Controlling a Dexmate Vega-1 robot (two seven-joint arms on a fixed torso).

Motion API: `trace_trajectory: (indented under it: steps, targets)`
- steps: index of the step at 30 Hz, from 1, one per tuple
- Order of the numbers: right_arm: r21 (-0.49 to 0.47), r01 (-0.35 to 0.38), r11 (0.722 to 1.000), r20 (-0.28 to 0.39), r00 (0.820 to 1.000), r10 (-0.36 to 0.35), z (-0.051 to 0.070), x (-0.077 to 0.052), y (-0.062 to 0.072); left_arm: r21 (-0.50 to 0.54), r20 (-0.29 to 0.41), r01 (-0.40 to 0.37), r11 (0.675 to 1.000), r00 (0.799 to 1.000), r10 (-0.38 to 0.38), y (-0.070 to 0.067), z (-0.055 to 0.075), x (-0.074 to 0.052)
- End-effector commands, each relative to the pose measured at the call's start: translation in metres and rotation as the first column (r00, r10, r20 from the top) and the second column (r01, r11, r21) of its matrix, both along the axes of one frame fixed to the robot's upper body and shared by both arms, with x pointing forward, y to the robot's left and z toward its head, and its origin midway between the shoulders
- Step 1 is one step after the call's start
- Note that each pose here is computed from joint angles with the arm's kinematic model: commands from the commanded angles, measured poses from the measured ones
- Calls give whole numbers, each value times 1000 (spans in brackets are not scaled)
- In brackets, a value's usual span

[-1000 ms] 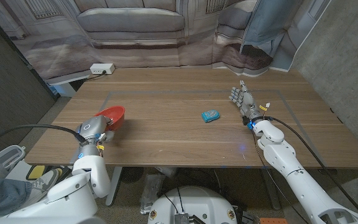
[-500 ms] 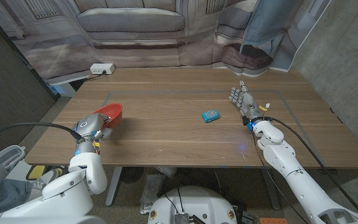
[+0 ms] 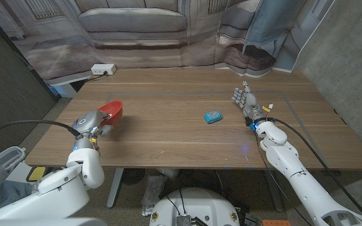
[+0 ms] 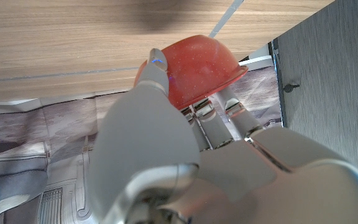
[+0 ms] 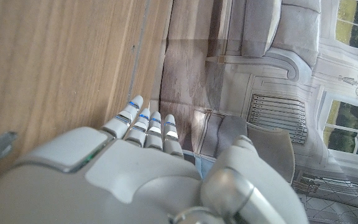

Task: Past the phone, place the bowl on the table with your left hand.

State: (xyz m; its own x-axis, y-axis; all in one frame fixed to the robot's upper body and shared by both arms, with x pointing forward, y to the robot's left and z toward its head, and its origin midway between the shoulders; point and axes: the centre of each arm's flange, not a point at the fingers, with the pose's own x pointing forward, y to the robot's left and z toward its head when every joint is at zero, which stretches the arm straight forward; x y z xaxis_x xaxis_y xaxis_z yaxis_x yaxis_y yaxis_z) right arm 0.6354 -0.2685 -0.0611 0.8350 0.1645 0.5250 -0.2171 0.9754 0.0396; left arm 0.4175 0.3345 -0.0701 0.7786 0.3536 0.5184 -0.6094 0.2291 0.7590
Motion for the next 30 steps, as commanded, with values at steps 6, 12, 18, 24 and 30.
trace_trajectory:
  steps: [6,12,18,24,30]
  targets:
    - [3,0,1000,-6,1000,0,2,5,2,-7,-16,14,1000,1000,-14,11,22,16]
    - [-5,3,1000,-2,1000,-3,3,7,1,20,-50,-11,1000,999,12,11,29,23]
    - [3,6,1000,-4,1000,-6,3,7,0,42,-65,-33,999,997,36,10,33,26]
    - [5,6,1000,-7,1000,-6,2,7,0,51,-85,-60,997,994,65,12,36,26]
    - [4,2,1000,-9,1000,-2,1,8,1,57,-89,-69,996,993,74,15,39,25]
